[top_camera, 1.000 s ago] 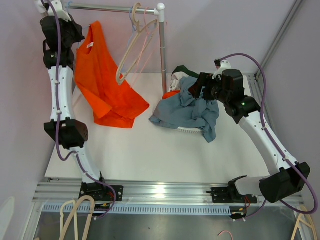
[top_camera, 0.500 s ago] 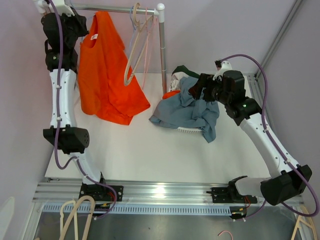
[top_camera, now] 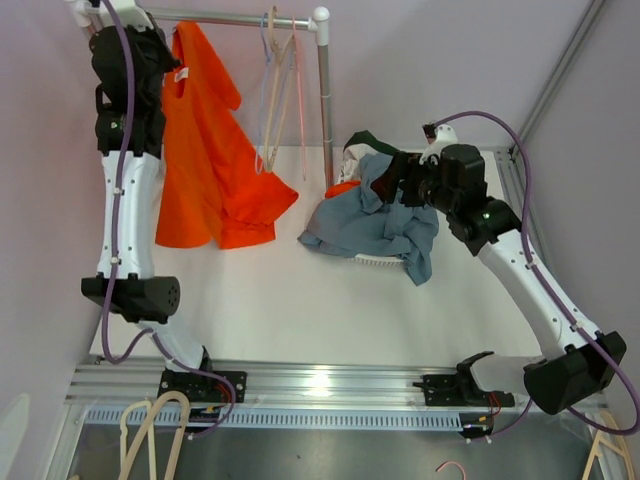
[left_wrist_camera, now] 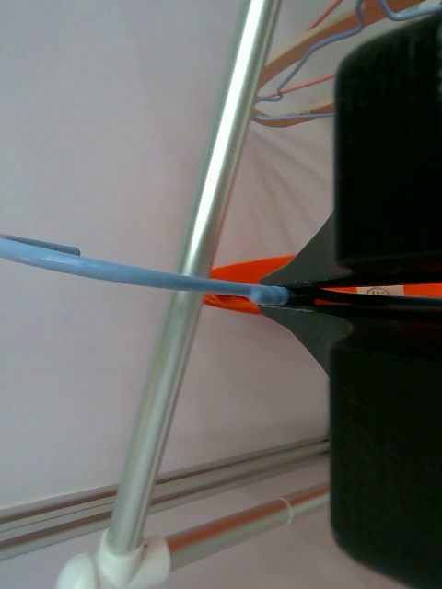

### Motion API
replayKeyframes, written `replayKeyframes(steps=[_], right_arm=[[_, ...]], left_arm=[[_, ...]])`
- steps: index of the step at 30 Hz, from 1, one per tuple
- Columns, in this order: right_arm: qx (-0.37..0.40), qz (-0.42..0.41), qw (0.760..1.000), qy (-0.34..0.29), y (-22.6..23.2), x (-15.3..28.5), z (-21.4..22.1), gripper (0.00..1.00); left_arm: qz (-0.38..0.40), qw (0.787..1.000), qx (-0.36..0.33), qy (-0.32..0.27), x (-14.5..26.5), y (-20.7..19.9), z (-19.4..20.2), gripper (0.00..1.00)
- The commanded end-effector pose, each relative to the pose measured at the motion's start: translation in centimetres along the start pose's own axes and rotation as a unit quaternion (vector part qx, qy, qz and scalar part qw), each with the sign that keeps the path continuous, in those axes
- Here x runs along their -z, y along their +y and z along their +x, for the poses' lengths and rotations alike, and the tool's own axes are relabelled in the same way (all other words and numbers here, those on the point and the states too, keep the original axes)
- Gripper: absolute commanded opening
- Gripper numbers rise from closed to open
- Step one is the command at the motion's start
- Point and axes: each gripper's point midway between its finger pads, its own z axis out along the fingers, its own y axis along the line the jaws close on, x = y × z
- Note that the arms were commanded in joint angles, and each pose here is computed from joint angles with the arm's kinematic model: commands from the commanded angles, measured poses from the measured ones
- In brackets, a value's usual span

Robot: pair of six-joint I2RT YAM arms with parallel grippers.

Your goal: Remove the t-shirt from the hanger

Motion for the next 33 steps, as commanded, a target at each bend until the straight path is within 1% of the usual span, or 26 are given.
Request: replayKeyframes(steps=[1,4,5,6,7,9,10,11,12,13,14,15,16,17,18,19,20,23,24,27,29,33], right_arm=[[0.028,-0.049,0.998,-0.032,3.2,1.2,-1.7,0.8],[0.05,-0.077,0.995,-0.031,5.5,1.7,-1.2,0.8],[0.058,-0.097,0.993,-0.027,6.9,1.9,-0.9,0.8],[0.072,-0.122,0.99,-0.024,8.1,2.3,-0.5,0.8],[0.081,-0.138,0.987,-0.022,9.0,2.5,-0.2,0.8],[0.103,-0.185,0.977,-0.017,12.1,3.3,1.0,0.8],[0.114,-0.2,0.973,-0.017,13.1,3.6,1.4,0.8],[0.12,-0.216,0.969,-0.019,14.1,3.8,1.7,0.8],[0.128,-0.241,0.962,-0.013,15.9,4.4,2.7,0.81],[0.132,-0.252,0.959,-0.01,16.5,4.6,3.4,0.81],[0.134,-0.271,0.953,-0.022,17.7,4.9,3.3,0.81],[0.138,-0.285,0.948,-0.023,18.5,5.1,3.9,0.81],[0.144,-0.31,0.939,-0.024,20.1,5.7,4.9,0.81],[0.148,-0.323,0.934,-0.035,21.0,5.4,5.5,0.81],[0.156,-0.332,0.929,-0.041,21.7,5.4,6.0,0.81],[0.162,-0.349,0.922,-0.045,22.9,5.8,6.8,0.81],[0.164,-0.361,0.916,-0.063,23.8,5.6,6.9,0.81],[0.166,-0.376,0.908,-0.085,25.3,5.1,7.2,0.81],[0.165,-0.375,0.909,-0.081,25.6,4.4,7.8,0.8],[0.164,-0.4,0.898,-0.086,27.4,4.4,8.3,0.8],[0.169,-0.414,0.89,-0.086,28.9,4.5,9.1,0.8],[0.176,-0.426,0.884,-0.084,30.8,4.3,9.9,0.8]], left_arm=[[-0.053,0.998,-0.011,-0.028,2.9,0.7,-3.0,0.01],[-0.068,0.998,-0.008,-0.005,3.7,0.5,-1.7,0.01],[-0.069,0.998,-0.005,0.004,4.0,0.1,-1.1,0.0],[-0.091,0.996,-0.001,0.017,4.7,0.7,-0.6,0.01],[-0.104,0.994,-0.003,0.034,4.7,0.8,0.8,0.01],[-0.117,0.993,-0.002,0.035,6.2,0.3,0.6,0.01],[-0.151,0.987,-0.009,0.049,7.0,0.5,2.2,0.01],[-0.168,0.985,-0.005,0.042,8.0,0.9,1.6,0.01],[-0.185,0.982,-0.005,0.043,8.6,1.1,1.7,0.01],[-0.195,0.979,-0.004,0.053,9.5,0.7,2.3,0.01],[-0.232,0.971,-0.008,0.054,10.4,1.5,2.3,0.01],[-0.246,0.968,-0.007,0.055,11.2,1.6,2.1,0.01],[-0.248,0.967,0.005,0.058,11.9,0.8,2.3,0.01],[-0.258,0.963,-0.003,0.072,12.8,0.9,2.9,0.01],[-0.25,0.966,0.003,0.072,13.6,0.6,2.8,0.01],[-0.232,0.97,0.009,0.073,14.3,-0.7,2.8,0.01],[-0.228,0.971,0.016,0.067,14.9,-1.0,2.3,0.01],[-0.228,0.971,-0.003,0.076,16.8,-1.4,2.8,0.01],[-0.236,0.969,-0.006,0.076,17.3,-1.2,2.7,0.01],[-0.232,0.97,-0.003,0.077,18.5,-1.3,2.6,0.01],[-0.227,0.97,-0.004,0.082,19.2,-1.2,3.3,0.01],[-0.228,0.969,-0.005,0.09,19.8,-1.0,4.6,0.01]])
